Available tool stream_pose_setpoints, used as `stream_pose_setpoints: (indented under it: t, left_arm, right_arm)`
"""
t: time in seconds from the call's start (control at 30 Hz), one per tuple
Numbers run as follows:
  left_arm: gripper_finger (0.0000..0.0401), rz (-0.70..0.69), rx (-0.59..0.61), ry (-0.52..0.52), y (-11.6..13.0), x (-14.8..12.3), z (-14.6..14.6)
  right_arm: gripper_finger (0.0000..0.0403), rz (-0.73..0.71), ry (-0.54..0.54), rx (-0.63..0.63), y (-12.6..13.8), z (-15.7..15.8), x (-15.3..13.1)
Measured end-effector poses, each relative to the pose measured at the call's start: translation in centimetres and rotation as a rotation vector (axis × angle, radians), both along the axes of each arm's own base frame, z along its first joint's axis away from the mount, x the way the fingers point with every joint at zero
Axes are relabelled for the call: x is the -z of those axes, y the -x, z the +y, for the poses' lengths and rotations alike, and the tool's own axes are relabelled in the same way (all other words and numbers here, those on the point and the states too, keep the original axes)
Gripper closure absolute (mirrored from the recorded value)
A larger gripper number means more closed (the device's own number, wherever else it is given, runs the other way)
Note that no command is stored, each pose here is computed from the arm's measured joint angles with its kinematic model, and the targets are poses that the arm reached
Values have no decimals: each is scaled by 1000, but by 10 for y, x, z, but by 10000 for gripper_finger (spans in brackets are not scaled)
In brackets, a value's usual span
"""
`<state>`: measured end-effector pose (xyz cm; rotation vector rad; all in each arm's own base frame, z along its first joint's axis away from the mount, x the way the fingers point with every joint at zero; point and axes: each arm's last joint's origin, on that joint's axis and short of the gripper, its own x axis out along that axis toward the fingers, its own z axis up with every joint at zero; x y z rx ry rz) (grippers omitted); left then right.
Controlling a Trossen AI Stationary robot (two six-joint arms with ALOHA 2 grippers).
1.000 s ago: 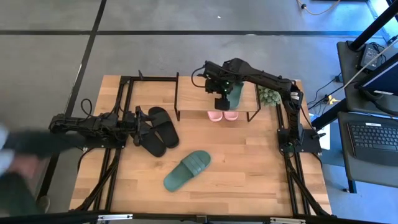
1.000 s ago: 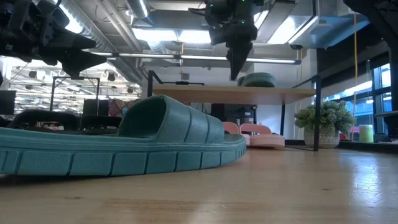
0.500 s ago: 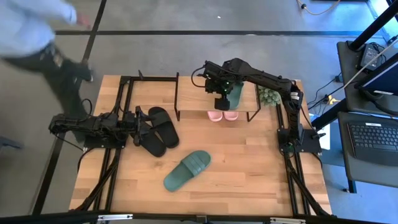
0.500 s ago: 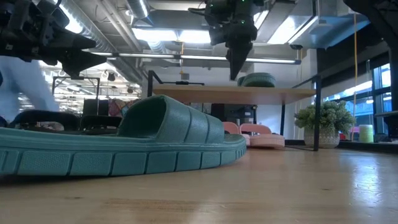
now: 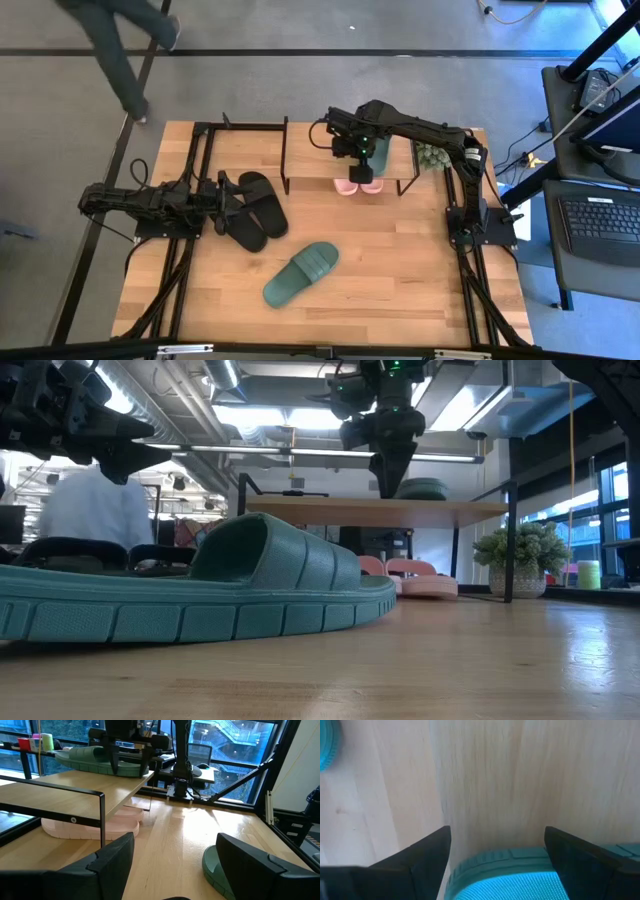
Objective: Pick and place slides into the shelf
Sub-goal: Put the right green slide on the shelf, then put the green slide on the shelf
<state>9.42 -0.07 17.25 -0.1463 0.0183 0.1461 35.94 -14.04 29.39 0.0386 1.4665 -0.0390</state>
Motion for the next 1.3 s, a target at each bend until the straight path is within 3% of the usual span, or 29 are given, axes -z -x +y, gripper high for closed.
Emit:
stream_pose_setpoints:
  t: [0.17, 0.43, 0.8, 0.93, 1.1, 1.3]
  left_arm:
    - [128, 0, 0, 0, 0, 0, 0]
    - [128, 0, 0, 0, 0, 0, 0]
    - [128, 0, 1, 0, 0, 0, 0]
    - [128, 1, 2, -1, 0, 0, 0]
    - [128, 1, 3, -3, 0, 0, 0]
    - [128, 1, 4, -3, 0, 0, 0]
  right_arm:
    - [83, 50, -21, 8, 5, 2, 0]
    - [83, -7, 1, -12, -1, 6, -3]
    - [83, -290, 65, -73, 17, 56, -76]
    - [83, -427, 82, -99, 23, 76, -90]
    - [83, -534, 85, -105, 35, 92, -81]
    - [83, -675, 95, -138, 44, 108, -37]
